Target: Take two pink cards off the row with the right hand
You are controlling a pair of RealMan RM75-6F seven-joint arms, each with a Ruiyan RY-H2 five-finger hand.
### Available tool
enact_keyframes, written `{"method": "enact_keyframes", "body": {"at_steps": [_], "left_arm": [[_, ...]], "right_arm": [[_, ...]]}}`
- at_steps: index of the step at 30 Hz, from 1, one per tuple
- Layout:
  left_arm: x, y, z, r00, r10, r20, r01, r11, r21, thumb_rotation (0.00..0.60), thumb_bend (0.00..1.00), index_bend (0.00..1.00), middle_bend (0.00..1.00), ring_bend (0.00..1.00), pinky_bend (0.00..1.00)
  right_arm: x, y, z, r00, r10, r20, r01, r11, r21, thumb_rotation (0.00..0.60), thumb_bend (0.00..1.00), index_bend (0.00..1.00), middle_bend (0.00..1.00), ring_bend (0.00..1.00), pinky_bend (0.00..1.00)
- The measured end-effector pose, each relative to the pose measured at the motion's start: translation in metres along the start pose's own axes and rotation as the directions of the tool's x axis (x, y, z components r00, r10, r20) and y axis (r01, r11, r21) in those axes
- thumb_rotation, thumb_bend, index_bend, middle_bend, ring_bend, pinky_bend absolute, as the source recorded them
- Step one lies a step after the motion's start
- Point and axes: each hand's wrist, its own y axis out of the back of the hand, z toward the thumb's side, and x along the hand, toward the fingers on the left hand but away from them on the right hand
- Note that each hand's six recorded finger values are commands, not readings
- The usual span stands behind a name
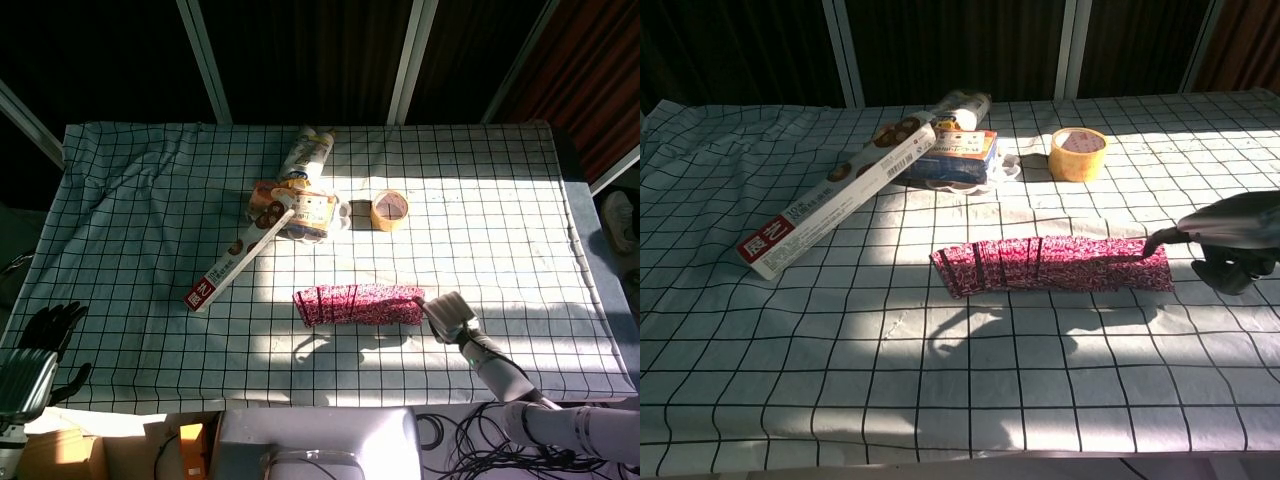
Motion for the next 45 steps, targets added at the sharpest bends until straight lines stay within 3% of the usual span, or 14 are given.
{"method": "enact_keyframes", "body": {"at_steps": [12, 31, 39, 45], "left_arm": [[-0.001, 0.000, 0.000, 1.000, 0.002, 0.001, -0.002, 1.000, 0.000, 0.600, 0.37, 0.00, 0.05, 0.00, 0.00], [0.000, -0.001, 0.001, 1.000, -0.004, 0.001, 0.004, 1.000, 0.003, 0.600, 0.37, 0.00, 0.05, 0.00, 0.00], [0.001, -0.001, 0.001, 1.000, -0.006, 0.000, 0.006, 1.000, 0.003, 0.600, 0.37, 0.00, 0.05, 0.00, 0.00], [0.001, -0.001, 0.000, 1.000, -0.004, -0.001, 0.004, 1.000, 0.001, 0.600, 0.37, 0.00, 0.05, 0.00, 0.00]], "right_arm": [[0.009, -0.016, 0.007, 0.999, 0.029, -0.028, -0.027, 0.999, 0.046, 0.600, 0.76, 0.16, 1.00, 1.00, 1.00], [0.066, -0.064, 0.011, 0.994, 0.078, -0.072, -0.064, 0.980, 0.187, 0.600, 0.76, 0.20, 1.00, 1.00, 1.00], [0.077, -0.059, 0.009, 0.997, 0.019, -0.080, -0.005, 0.985, 0.175, 0.600, 0.76, 0.19, 1.00, 1.00, 1.00], [0.074, -0.038, 0.004, 0.996, -0.054, -0.072, 0.062, 0.991, 0.117, 0.600, 0.76, 0.18, 1.00, 1.00, 1.00]]}}
